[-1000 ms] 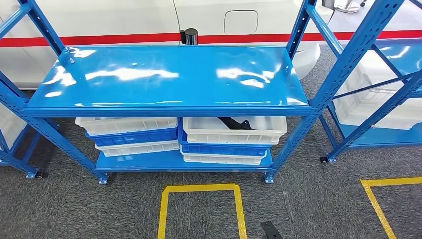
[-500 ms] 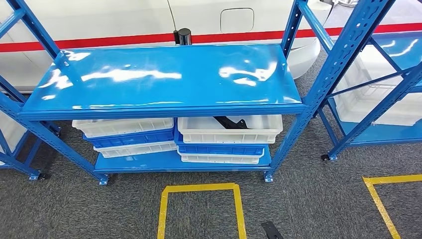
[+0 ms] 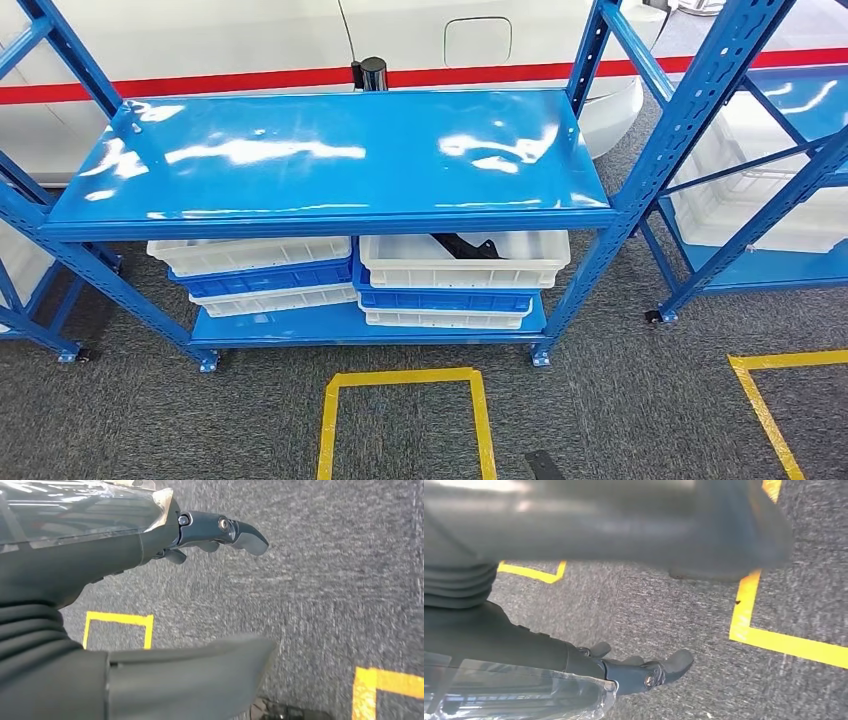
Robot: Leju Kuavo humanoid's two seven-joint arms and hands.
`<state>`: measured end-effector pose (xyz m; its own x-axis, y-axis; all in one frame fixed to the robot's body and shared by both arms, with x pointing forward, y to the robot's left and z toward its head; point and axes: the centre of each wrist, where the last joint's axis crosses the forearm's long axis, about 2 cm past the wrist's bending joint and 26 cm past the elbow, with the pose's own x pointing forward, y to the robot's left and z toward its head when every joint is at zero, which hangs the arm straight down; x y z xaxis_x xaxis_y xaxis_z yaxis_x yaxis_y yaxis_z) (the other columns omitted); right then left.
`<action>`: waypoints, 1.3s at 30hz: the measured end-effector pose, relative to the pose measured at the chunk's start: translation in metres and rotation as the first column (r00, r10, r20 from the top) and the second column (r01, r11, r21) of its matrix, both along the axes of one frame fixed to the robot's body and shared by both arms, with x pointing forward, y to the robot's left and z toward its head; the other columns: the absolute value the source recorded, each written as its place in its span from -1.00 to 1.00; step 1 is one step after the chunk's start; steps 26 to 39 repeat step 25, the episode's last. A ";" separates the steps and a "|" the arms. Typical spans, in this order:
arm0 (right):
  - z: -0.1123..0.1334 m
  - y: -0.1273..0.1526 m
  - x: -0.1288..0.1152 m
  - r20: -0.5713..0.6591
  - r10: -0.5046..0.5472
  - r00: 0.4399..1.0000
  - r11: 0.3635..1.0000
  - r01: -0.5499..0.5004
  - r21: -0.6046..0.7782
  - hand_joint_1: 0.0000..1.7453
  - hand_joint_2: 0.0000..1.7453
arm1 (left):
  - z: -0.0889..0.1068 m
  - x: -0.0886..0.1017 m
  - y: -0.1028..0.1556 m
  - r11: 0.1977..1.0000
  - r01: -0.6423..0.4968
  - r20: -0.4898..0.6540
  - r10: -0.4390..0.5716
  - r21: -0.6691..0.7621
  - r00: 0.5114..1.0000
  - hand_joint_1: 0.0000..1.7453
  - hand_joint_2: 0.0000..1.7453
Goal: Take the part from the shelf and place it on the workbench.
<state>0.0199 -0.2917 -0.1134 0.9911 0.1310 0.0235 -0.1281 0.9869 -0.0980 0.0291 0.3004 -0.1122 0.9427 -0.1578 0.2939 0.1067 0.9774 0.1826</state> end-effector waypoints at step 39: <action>0.001 0.001 -0.023 0.142 -0.085 0.986 0.992 0.070 0.104 -1.00 -1.00 | 0.000 -0.026 -0.004 0.980 -0.143 -0.072 0.133 -0.139 0.988 -1.00 -1.00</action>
